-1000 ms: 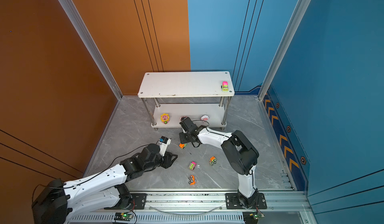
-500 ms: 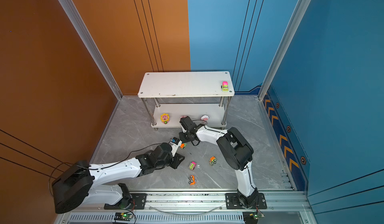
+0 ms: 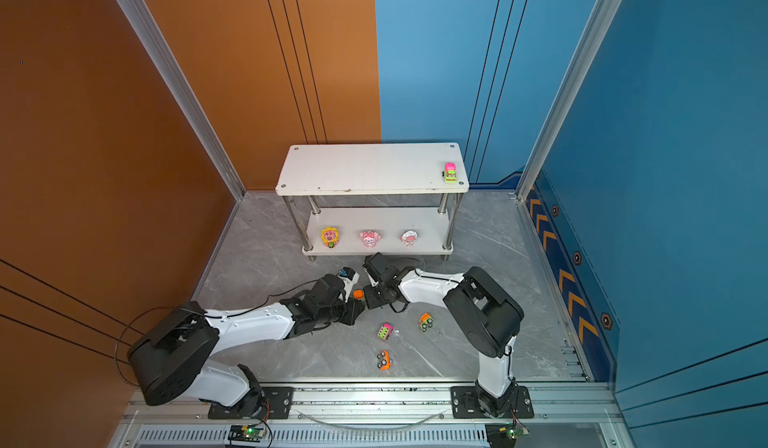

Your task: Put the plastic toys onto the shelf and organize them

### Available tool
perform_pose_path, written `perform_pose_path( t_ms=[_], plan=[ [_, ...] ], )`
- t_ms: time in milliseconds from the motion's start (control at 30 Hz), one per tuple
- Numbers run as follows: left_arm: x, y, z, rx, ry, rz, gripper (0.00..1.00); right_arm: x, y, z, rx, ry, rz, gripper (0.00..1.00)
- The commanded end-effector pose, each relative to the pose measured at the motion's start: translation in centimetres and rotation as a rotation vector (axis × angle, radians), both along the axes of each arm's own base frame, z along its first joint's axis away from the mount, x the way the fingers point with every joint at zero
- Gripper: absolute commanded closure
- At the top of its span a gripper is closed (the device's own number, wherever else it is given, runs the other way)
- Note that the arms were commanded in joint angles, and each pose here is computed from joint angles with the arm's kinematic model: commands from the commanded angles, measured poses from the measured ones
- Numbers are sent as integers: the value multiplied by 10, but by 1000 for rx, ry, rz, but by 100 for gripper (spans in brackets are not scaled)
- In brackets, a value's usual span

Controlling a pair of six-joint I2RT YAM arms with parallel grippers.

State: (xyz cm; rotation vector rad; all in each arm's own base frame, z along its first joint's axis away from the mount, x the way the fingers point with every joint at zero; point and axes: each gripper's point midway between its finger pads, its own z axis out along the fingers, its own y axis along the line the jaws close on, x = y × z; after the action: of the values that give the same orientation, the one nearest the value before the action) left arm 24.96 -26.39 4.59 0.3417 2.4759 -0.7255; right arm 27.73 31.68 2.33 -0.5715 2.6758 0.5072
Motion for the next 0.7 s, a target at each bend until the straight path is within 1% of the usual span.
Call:
perform_pose_path(
  t_ms=[0, 100, 200, 467, 500, 533, 600, 667],
  plan=[
    [12, 3, 3, -17, 2, 16, 82, -16, -2, 1, 8, 8, -34, 100],
    [22, 13, 0, 10, -6, 37, 83, -29, 6, 2, 24, 14, -24, 100],
    [30, 23, -3, 35, 1, 58, 85, -33, 8, 6, 28, 6, -27, 100],
    [52, 35, -4, 59, -15, 93, 86, -19, -11, 34, 22, -65, -56, 100],
    [55, 35, -5, 57, -13, 98, 86, -17, -12, 38, 25, -73, -55, 97],
    [59, 33, -5, 51, -15, 98, 87, -15, -13, 41, 26, -78, -53, 91],
    [66, 28, -7, 36, -11, 91, 87, -11, -13, 46, 15, -87, -38, 75],
    [70, 22, -9, 22, 1, 80, 89, -9, -12, 50, -19, -102, -18, 61]
  ],
)
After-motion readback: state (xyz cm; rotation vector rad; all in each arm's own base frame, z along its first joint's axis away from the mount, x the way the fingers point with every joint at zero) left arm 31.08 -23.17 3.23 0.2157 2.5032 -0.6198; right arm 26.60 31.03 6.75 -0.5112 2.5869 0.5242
